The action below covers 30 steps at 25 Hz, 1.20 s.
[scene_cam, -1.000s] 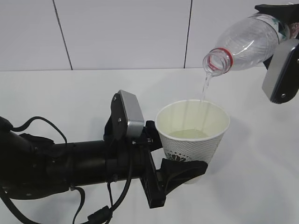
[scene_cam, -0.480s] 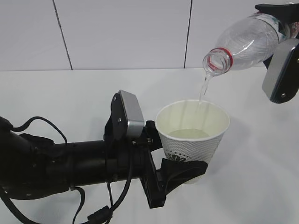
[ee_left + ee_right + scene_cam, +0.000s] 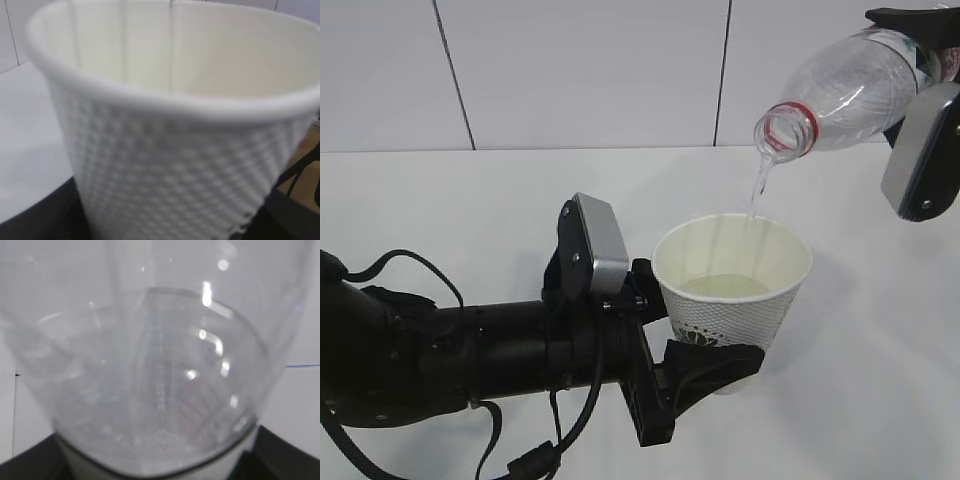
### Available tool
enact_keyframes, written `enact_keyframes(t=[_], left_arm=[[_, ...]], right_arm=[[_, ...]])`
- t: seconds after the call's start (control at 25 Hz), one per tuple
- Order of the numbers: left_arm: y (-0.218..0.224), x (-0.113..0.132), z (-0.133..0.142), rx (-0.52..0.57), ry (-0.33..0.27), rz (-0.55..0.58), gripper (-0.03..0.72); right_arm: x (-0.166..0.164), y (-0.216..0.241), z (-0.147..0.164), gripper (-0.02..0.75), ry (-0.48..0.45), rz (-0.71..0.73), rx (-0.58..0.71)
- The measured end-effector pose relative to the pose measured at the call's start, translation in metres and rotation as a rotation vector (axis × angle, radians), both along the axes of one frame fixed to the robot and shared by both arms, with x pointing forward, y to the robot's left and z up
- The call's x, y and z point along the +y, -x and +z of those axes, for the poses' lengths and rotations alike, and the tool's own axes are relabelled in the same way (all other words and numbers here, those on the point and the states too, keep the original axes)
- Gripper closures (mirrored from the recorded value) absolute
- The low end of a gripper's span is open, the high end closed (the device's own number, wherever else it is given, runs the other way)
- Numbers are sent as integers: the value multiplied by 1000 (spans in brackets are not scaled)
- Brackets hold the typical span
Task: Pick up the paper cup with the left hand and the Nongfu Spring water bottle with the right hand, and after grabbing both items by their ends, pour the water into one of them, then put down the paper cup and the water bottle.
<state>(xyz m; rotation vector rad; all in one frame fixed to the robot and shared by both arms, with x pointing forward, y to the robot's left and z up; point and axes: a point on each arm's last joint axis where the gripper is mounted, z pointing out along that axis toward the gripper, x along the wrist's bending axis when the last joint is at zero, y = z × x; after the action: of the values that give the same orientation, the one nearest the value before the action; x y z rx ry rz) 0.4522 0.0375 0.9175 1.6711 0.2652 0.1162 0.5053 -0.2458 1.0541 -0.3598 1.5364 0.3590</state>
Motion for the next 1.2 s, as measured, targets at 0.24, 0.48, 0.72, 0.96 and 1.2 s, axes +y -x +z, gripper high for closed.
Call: enact_keyframes(t=[0.24, 0.48, 0.72, 0.96, 1.2], left_arm=[[0, 0, 0, 0, 0, 0, 160], [0, 0, 0, 0, 0, 0, 160], [0, 0, 0, 0, 0, 0, 160], [0, 0, 0, 0, 0, 0, 161], [0, 0, 0, 0, 0, 0, 161]], right_arm=[[0, 0, 0, 282, 1, 0, -1], [0, 0, 0, 282, 1, 0, -1], [0, 0, 1, 282, -1, 3, -6], [0, 0, 1, 282, -1, 4, -8], [0, 0, 1, 282, 2, 4, -9]])
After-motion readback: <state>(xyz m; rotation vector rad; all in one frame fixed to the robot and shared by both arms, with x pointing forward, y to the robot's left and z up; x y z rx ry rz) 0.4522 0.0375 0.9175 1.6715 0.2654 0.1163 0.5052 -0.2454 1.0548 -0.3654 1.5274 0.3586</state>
